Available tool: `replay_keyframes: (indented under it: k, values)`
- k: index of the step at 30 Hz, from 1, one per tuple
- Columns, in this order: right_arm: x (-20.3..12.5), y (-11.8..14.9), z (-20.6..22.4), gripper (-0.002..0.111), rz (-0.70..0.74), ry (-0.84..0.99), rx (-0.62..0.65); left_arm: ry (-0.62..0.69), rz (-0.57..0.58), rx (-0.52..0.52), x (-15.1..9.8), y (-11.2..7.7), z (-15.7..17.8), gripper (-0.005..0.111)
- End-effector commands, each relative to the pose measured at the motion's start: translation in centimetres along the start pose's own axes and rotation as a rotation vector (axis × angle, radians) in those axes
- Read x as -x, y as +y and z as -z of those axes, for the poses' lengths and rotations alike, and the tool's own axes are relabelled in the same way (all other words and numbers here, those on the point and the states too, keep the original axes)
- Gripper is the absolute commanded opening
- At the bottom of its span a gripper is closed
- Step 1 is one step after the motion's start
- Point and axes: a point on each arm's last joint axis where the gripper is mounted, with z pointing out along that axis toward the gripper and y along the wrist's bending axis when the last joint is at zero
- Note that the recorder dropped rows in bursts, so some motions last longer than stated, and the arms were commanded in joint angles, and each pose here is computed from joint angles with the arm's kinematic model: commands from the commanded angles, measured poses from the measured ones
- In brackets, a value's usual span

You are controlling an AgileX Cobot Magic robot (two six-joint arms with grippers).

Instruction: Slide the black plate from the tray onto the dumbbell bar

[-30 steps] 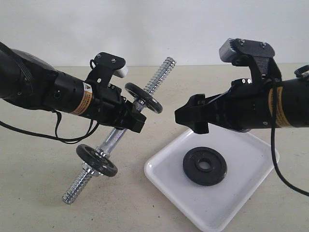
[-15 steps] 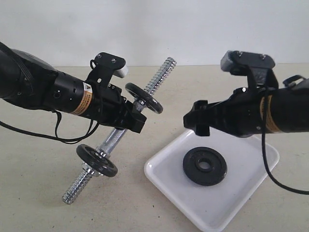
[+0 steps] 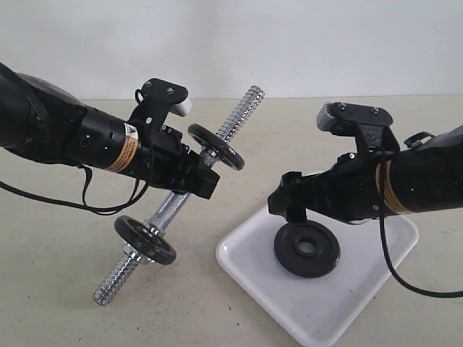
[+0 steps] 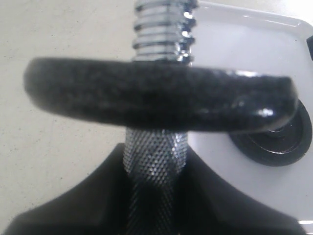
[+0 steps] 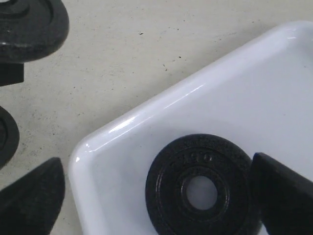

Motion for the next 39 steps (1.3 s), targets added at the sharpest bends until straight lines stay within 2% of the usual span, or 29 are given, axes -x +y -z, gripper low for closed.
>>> replay_keyframes:
  k: [1, 8, 21, 29, 33, 36, 39]
  values:
    - [-0.1, -0.1, -0.1, 0.092, 0.0, 0.002, -0.005, -0.094, 0.027, -0.03, 2.4, -0.7, 2.0, 0.004]
    - [0.0, -0.2, 0.0, 0.092, -0.011, -0.005, -0.02, -0.094, 0.031, -0.03, 2.4, -0.7, 2.0, 0.004]
    - [-0.7, 1.2, 0.1, 0.092, -0.012, 0.072, 0.137, -0.093, 0.036, -0.043, 2.4, -0.8, 2.0, 0.004]
    - [-0.5, 0.9, 0.0, 0.092, -0.036, 0.052, 0.095, -0.093, 0.038, -0.043, 2.4, -0.8, 2.0, 0.004]
    - [-0.7, 1.1, 0.0, 0.092, 0.05, 0.063, 0.129, -0.093, 0.038, -0.04, 2.4, -0.8, 2.0, 0.004]
    - [-0.8, 0.6, 0.0, 0.092, -0.034, 0.054, 0.078, -0.093, 0.038, -0.046, 2.4, -0.8, 2.0, 0.004]
    - [-2.8, -1.5, -0.2, 0.092, -0.03, 0.057, -0.094, -0.093, 0.038, -0.046, 2.4, -0.8, 2.0, 0.004]
